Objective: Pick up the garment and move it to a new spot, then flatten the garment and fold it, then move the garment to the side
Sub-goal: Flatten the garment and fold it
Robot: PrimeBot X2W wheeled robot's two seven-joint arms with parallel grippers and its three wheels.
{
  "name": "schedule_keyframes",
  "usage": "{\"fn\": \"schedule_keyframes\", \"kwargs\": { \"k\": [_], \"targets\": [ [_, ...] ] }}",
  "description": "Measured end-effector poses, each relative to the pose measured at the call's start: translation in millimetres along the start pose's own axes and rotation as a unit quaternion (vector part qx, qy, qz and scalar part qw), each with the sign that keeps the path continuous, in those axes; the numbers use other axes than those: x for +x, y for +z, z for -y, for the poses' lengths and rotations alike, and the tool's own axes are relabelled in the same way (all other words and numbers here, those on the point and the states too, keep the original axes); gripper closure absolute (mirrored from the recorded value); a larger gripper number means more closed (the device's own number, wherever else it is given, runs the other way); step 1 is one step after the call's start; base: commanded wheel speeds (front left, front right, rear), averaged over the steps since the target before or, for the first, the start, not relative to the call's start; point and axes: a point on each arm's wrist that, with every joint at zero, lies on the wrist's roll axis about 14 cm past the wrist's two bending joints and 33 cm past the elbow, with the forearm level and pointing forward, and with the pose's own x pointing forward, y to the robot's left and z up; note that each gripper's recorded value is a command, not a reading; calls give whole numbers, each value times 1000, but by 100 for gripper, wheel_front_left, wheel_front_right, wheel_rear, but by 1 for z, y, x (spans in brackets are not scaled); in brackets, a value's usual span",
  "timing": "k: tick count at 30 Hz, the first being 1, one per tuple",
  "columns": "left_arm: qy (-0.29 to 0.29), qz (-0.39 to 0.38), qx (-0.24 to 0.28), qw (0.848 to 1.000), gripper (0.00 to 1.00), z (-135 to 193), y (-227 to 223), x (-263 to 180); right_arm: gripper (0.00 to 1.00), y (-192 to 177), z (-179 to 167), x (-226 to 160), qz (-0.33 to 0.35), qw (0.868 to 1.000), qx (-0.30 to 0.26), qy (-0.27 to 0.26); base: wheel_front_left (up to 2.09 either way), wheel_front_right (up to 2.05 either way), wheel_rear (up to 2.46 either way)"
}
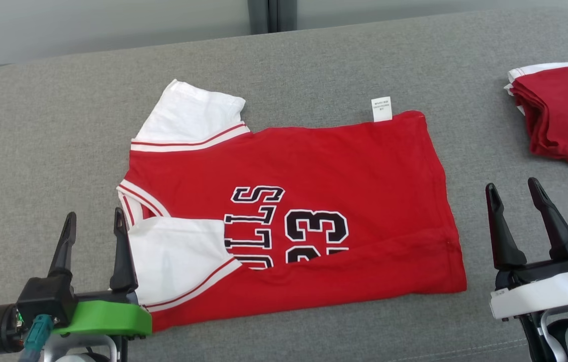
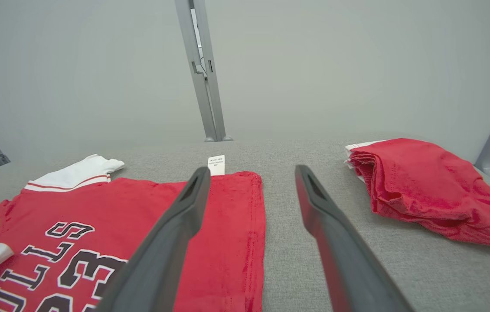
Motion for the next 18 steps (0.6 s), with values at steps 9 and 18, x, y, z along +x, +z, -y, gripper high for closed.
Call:
{"fn": "schedule_keyframes", "kwargs": {
  "k": [9, 18],
  "targets": [
    [-1, 12, 18, 1000, 0, 0, 13, 2, 0, 15, -8, 1, 11, 1000, -6, 1, 0, 0, 0],
    [-27, 3, 21, 999, 0, 10, 13, 21, 0, 10, -8, 8, 4, 1000, -1, 0, 0, 0, 0]
  ]
}}
